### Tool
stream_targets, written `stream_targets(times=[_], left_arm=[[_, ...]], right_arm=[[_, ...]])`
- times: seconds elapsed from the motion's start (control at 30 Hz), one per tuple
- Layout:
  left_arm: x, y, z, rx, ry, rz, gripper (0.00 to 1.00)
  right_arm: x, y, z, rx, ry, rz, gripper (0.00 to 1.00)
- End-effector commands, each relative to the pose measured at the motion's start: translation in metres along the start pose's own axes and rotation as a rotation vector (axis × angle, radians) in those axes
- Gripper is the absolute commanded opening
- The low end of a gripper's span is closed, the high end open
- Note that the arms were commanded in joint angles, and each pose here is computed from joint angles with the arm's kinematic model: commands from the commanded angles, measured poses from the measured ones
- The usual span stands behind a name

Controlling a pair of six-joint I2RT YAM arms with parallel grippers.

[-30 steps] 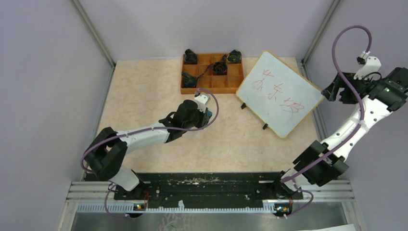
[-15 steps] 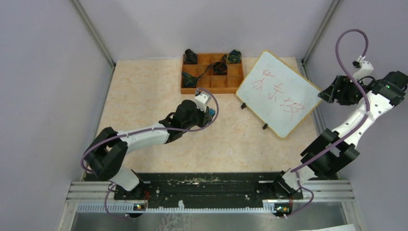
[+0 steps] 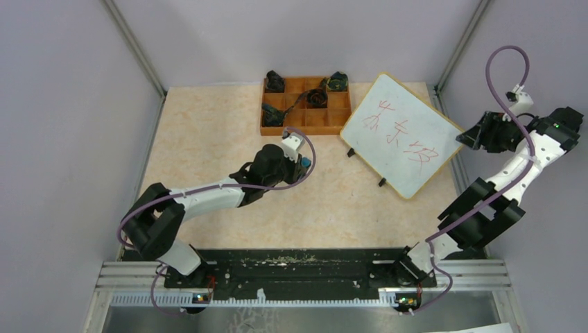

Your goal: Erase the whiteboard

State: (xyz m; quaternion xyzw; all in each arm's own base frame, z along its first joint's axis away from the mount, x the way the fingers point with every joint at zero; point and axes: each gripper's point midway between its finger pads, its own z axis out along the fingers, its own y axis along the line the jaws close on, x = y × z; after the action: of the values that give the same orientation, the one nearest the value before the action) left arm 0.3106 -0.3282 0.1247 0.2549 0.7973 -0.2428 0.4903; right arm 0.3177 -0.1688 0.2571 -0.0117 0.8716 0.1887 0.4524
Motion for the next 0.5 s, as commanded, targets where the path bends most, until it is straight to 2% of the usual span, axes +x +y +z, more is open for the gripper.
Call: stream_targets(times=[0.0, 0.2, 0.47], left_arm=[[-0.009, -0.008, 0.003, 0.023, -0.023, -0.006, 0.17], [-0.006, -0.008, 0.005, 0.020, -0.009, -0.001, 0.17], [-0.003, -0.009, 0.007, 0.017, -0.003, 0.000, 0.17]], right_arm=[[0.002, -0.007, 0.010, -0.073, -0.028, -0.005, 0.63], [0.009, -0.009, 0.017, -0.145, -0.034, 0.027, 0.58], [0.010, -0.009, 0.020, -0.215, -0.028, 0.053, 0.40]])
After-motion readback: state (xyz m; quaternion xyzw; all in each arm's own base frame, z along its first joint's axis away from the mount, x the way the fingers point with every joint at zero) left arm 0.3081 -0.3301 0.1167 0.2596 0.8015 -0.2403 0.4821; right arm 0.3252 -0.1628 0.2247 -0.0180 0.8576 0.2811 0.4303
